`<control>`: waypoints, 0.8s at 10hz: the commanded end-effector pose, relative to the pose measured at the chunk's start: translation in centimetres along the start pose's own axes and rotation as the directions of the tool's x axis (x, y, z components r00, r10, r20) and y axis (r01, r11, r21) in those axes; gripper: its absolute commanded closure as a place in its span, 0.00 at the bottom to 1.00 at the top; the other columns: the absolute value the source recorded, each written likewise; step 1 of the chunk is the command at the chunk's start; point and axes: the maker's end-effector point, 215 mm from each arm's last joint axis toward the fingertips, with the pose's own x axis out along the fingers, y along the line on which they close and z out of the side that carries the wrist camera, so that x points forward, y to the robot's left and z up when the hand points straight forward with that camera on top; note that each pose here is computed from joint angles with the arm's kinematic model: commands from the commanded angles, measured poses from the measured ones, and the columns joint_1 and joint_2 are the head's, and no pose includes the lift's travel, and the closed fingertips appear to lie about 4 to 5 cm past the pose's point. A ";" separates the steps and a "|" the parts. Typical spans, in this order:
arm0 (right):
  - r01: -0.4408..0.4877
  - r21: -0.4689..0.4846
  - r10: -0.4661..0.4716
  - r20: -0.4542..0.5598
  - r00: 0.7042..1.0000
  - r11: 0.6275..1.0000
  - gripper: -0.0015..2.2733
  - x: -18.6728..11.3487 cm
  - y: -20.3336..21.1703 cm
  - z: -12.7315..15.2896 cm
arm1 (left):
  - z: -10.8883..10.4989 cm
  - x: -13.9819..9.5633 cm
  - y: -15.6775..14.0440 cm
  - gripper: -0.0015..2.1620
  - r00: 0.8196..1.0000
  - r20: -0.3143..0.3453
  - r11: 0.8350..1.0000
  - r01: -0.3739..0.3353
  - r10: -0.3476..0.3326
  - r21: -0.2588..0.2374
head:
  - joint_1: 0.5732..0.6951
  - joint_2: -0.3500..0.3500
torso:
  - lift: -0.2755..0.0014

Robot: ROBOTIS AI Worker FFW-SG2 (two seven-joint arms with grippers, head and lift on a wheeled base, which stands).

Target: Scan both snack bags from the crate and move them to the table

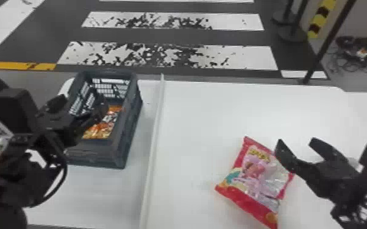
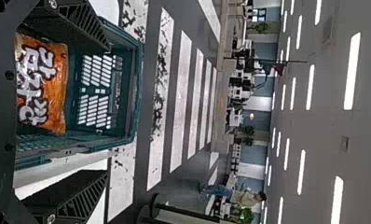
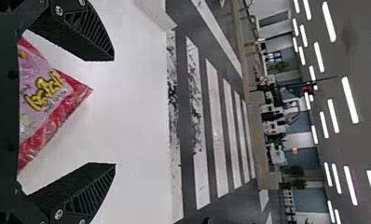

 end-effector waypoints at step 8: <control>0.056 0.002 -0.049 -0.455 0.889 0.998 0.06 -5.3 10.1 -10.0 | -1.6 0.4 -0.7 0.03 1.000 -0.009 1.000 0.020 -0.020 -0.015 | 1.00 0.71 | 0.68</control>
